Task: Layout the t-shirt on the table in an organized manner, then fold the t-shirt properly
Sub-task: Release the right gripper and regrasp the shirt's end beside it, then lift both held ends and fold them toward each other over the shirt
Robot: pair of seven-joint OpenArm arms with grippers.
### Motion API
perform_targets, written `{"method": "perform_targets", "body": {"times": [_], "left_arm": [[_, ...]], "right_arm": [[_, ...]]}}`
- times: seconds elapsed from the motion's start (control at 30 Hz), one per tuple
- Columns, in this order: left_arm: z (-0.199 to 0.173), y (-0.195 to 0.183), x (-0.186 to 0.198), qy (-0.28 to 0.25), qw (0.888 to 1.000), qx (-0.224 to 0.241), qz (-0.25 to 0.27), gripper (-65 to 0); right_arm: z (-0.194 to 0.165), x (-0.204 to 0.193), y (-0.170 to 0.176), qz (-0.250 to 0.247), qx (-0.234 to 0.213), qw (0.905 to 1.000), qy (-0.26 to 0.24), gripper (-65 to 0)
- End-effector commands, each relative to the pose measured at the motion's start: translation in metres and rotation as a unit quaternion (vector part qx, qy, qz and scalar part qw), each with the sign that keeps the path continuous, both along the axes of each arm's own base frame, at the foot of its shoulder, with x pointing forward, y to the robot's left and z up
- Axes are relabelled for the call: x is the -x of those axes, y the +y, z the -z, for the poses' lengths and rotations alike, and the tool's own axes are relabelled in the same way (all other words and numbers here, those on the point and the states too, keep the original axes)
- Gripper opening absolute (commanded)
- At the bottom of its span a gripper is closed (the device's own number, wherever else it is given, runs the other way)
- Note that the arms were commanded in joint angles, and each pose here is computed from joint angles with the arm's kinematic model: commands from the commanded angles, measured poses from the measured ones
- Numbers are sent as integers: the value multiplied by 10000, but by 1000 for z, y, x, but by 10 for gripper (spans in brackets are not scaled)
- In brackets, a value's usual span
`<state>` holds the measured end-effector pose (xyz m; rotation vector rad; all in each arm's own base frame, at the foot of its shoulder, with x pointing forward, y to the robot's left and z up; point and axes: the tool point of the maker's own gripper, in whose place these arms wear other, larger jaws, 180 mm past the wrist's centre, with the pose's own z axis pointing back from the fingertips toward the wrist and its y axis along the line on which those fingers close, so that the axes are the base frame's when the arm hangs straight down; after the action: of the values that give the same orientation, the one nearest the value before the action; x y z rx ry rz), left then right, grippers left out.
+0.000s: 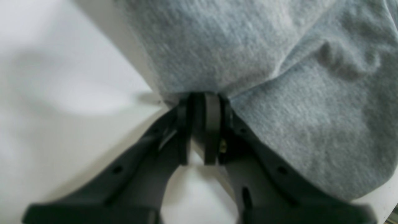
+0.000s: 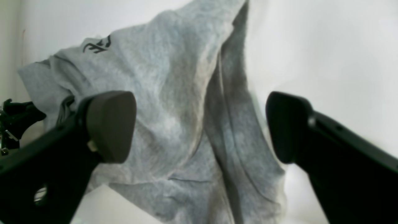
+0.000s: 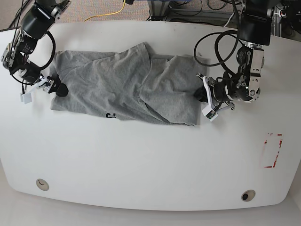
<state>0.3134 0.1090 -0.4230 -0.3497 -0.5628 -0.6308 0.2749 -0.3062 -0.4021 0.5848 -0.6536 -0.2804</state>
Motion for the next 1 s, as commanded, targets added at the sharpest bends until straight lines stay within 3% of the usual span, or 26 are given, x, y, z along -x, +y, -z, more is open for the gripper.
{"method": "perform_targets", "body": {"times": [0.0, 0.33, 0.47, 0.67, 0.73, 0.97], "left_arm": [[10, 20, 6, 204, 9984, -526, -13, -594], [10, 20, 7, 214, 9984, -527, -5, -594], [10, 19, 7, 214, 9984, -520, -4, -594], [10, 18, 7, 214, 9985, -512, -3, -594], [10, 17, 7, 216, 9985, -506, 5, -594], [17, -14, 17, 302, 9976, -463, 423, -594]], "right_arm": [[3, 0, 8, -160, 30, 9998, 99, 0], [-1, -7, 39, -549, 96, 9984, -50, 0], [-1, -6, 39, -541, 101, 9985, -50, -166], [-2, -7, 37, -540, 130, 9984, -64, -536], [-3, -8, 36, -528, 143, 9985, -88, -628], [-18, -12, 28, -601, 424, 9970, -250, -639]]}}
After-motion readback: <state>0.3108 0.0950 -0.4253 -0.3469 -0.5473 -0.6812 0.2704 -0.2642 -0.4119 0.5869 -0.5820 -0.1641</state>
